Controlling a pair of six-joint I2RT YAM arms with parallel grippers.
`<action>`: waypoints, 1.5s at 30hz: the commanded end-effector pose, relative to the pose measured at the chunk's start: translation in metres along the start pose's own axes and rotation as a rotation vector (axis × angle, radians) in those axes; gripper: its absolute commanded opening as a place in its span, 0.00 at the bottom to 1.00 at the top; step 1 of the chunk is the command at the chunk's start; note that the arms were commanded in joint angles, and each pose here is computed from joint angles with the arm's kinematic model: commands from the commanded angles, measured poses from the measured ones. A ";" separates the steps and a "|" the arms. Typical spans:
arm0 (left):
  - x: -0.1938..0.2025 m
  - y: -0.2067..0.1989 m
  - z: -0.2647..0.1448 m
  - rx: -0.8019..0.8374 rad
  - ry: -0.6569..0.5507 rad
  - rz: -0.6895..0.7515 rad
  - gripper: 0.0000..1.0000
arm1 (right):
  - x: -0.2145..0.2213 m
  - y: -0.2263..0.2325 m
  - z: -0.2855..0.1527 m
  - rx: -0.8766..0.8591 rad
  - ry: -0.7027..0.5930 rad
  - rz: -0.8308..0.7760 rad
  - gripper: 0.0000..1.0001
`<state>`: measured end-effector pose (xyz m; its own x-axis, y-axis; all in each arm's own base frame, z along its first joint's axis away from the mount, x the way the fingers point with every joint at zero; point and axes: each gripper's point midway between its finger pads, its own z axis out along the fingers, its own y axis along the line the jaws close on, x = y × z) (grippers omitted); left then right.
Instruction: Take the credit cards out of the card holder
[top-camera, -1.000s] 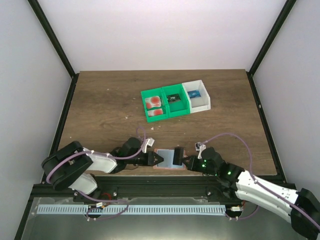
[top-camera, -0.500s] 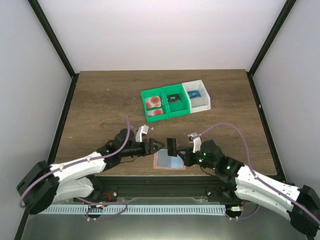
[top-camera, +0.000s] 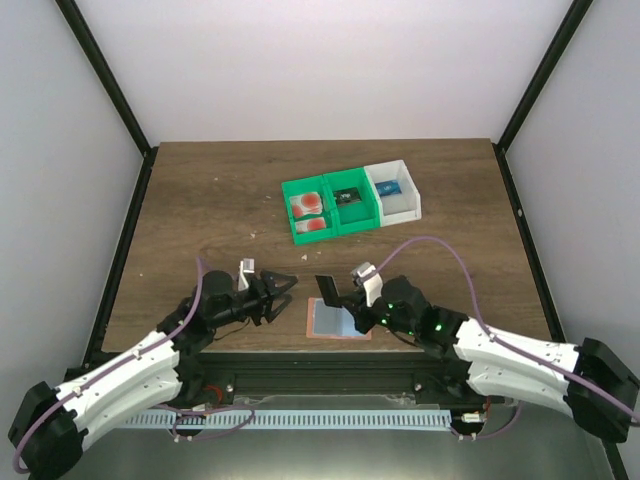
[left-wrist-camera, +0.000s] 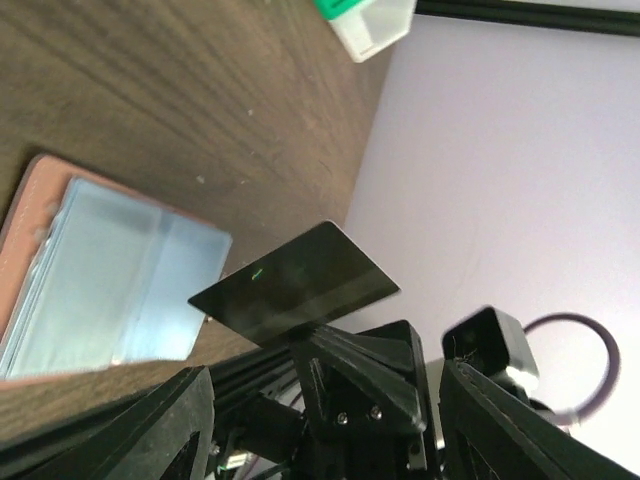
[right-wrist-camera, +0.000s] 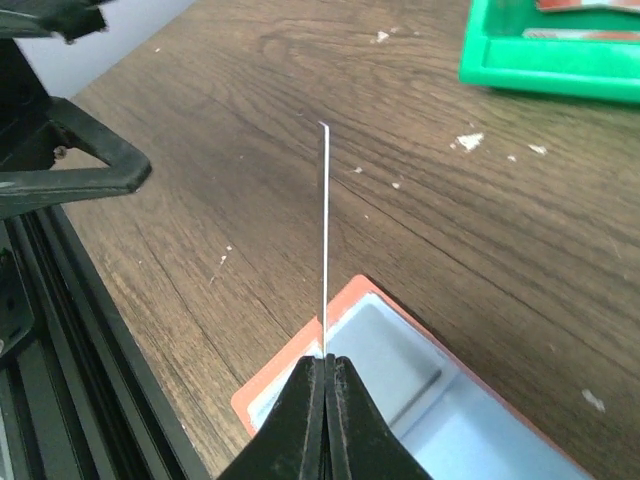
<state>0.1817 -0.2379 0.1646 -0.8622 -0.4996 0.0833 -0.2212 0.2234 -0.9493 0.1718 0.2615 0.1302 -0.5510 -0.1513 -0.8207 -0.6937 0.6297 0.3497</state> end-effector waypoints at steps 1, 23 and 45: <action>0.005 0.004 -0.002 -0.034 0.029 -0.169 0.64 | -0.043 0.022 0.002 0.001 -0.128 -0.191 0.00; 0.012 0.018 -0.020 -0.001 0.032 -0.377 0.60 | -0.027 0.074 0.024 0.094 -0.182 -0.766 0.00; 0.008 0.035 -0.028 0.055 0.004 -0.417 0.13 | -0.015 0.097 0.040 0.106 -0.173 -0.875 0.00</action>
<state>0.1527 -0.2146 0.1470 -0.7419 -0.5160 0.4282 -0.4910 -0.0169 -0.8710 0.1306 0.3461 0.1409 0.2223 -0.5367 -0.8140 -0.7963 0.3818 -0.4692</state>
